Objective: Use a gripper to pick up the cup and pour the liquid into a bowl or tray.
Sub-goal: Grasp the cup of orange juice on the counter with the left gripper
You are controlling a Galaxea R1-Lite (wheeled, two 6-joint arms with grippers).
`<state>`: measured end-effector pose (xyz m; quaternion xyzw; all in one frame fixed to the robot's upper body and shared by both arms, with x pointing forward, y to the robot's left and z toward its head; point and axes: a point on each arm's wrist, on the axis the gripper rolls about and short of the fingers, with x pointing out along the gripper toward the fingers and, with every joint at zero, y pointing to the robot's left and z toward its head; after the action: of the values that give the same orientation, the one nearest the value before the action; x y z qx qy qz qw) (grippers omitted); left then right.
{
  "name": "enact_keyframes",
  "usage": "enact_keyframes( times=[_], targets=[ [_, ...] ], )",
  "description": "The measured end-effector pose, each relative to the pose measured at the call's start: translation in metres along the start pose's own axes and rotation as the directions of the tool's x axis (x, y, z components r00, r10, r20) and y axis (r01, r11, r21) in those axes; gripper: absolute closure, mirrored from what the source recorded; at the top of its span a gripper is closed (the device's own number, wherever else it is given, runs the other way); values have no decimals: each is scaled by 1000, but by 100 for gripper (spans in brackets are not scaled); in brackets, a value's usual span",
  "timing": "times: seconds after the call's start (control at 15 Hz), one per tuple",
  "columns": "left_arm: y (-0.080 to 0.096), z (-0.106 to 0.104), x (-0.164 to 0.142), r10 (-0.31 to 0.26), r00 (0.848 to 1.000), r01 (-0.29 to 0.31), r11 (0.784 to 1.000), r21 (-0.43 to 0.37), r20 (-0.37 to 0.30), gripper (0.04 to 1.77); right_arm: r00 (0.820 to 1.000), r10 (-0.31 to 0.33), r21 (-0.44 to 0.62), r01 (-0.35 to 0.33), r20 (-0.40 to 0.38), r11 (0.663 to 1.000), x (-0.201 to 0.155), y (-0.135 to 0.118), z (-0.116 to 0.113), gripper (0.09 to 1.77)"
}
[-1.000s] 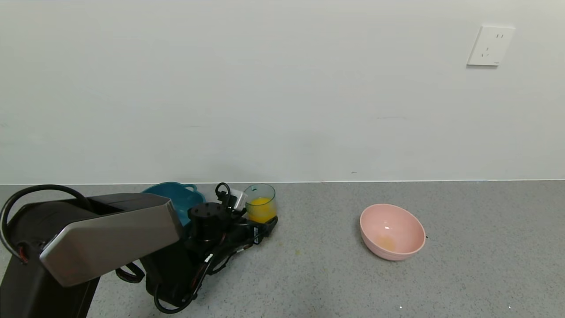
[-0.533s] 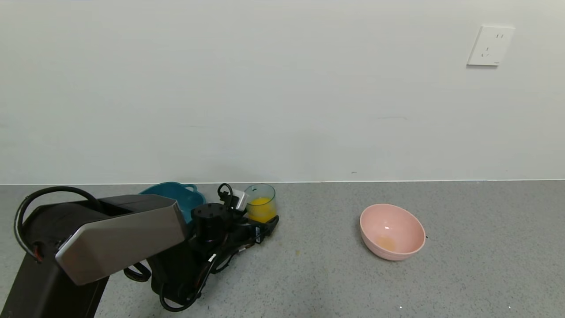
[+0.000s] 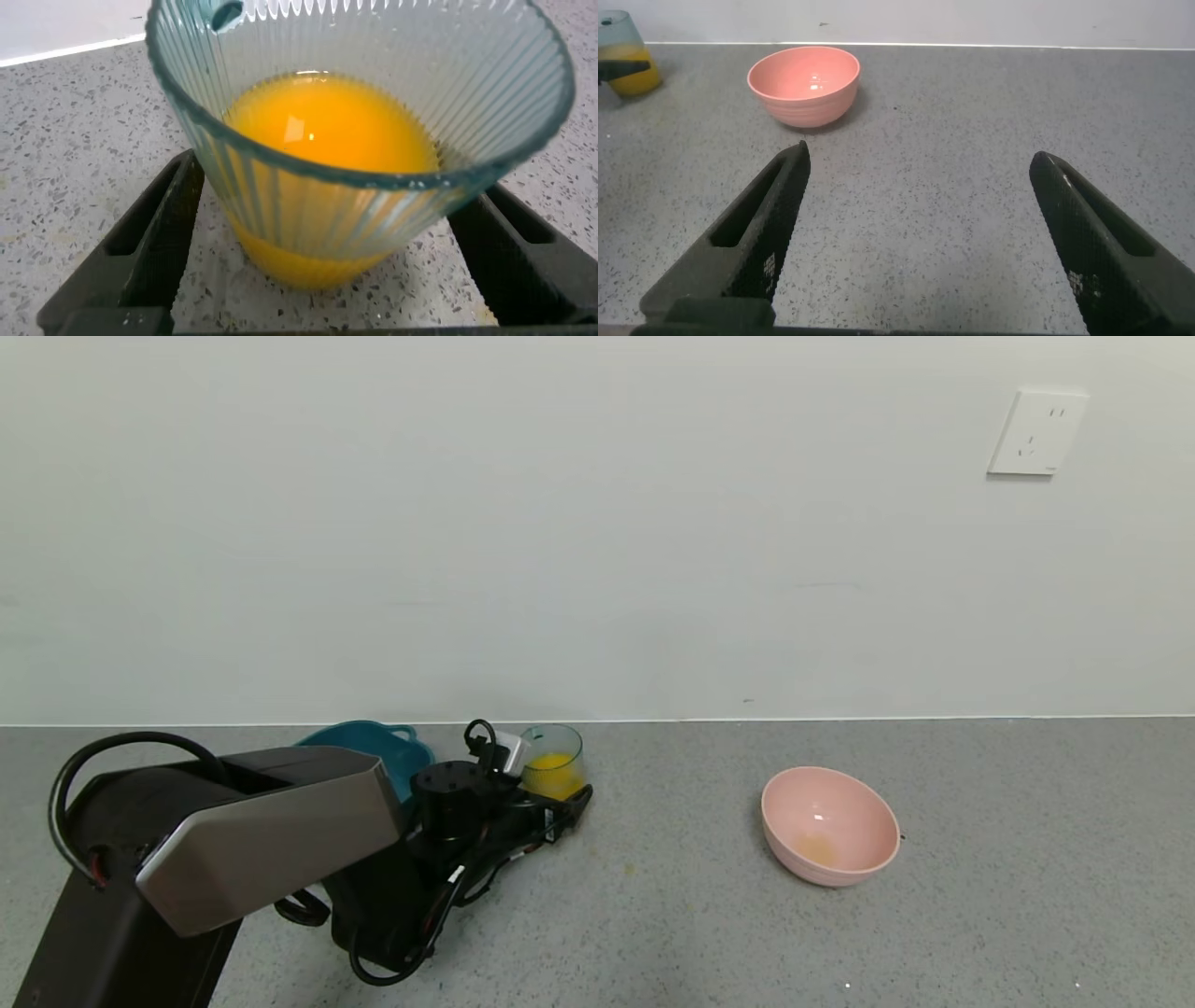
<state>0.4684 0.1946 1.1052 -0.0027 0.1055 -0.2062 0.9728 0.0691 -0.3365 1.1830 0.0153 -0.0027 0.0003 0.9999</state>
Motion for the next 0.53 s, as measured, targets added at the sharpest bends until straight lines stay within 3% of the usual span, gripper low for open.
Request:
enact_keyframes(
  times=[0.53],
  targets=[
    [1,0,5,9,1000,-10,1000,1,8,9,1000,0,0,0,0,1000,0,0,0,15]
  ],
)
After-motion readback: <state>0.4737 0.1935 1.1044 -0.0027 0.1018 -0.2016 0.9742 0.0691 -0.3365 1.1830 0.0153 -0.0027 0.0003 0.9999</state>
